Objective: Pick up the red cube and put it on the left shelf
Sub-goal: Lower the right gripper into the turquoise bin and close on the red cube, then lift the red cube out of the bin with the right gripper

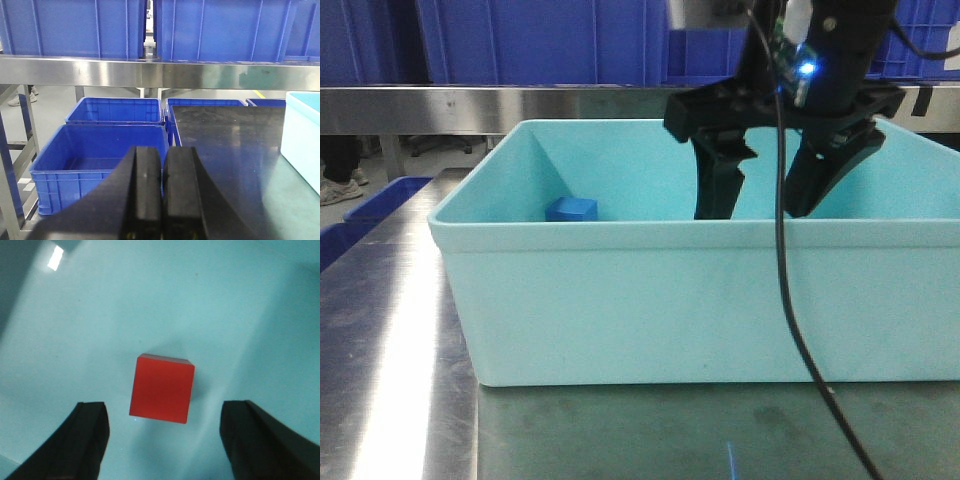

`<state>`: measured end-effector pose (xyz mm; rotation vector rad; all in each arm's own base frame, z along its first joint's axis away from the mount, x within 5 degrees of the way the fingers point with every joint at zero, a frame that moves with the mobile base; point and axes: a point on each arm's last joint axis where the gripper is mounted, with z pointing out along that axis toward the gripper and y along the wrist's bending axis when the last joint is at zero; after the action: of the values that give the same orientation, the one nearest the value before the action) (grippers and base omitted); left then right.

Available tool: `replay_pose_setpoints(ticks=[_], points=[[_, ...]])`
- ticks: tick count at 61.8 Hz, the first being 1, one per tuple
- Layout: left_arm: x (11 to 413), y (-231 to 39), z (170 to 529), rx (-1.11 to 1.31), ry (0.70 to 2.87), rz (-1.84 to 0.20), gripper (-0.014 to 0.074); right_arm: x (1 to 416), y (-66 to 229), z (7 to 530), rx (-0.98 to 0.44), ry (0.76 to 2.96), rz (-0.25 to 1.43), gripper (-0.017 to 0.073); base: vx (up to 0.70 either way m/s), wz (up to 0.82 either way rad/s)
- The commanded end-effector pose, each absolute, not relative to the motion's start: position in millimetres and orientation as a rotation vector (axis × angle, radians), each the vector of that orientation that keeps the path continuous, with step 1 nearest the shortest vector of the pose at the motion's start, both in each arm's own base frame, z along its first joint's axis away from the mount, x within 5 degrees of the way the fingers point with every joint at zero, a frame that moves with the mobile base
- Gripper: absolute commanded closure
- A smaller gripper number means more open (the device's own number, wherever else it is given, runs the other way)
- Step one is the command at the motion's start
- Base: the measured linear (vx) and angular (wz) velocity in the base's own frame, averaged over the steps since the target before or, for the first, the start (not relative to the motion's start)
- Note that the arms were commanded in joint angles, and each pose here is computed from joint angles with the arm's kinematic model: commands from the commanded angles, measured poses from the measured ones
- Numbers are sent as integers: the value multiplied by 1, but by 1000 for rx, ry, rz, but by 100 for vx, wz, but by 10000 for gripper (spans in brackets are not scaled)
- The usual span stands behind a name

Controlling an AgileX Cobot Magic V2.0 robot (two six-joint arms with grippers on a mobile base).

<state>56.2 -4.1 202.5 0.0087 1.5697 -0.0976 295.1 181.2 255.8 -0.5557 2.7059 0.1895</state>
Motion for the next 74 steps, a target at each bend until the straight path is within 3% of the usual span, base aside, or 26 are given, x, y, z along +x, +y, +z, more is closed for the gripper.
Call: replay_pose_setpoints(ticks=[1,27,34,43,48,61,74], points=[[56,-3,203,-4,1490,-100,492,300,185,275,-539,2602,227,-17,0,0],[56,-3,203,-4,1490,-100,492,313,193,245,-550,2646,206,4,0,0],[56,-3,203,-4,1490,-100,492,313,193,245,-550,2646,206,134,0,0],[56,-3,203,-4,1490,-100,492,312,192,245,-553,2661,200,392,0,0],[56,-3,203,-4,1490,-100,492,311,192,248,-551,2653,203,464,0,0],[56,-3,203,-4,1490,-100,492,302,182,288,-511,2517,257,468,0,0],[56,-3,203,-4,1490,-100,492,285,147,345,-397,2358,288,468,0,0]])
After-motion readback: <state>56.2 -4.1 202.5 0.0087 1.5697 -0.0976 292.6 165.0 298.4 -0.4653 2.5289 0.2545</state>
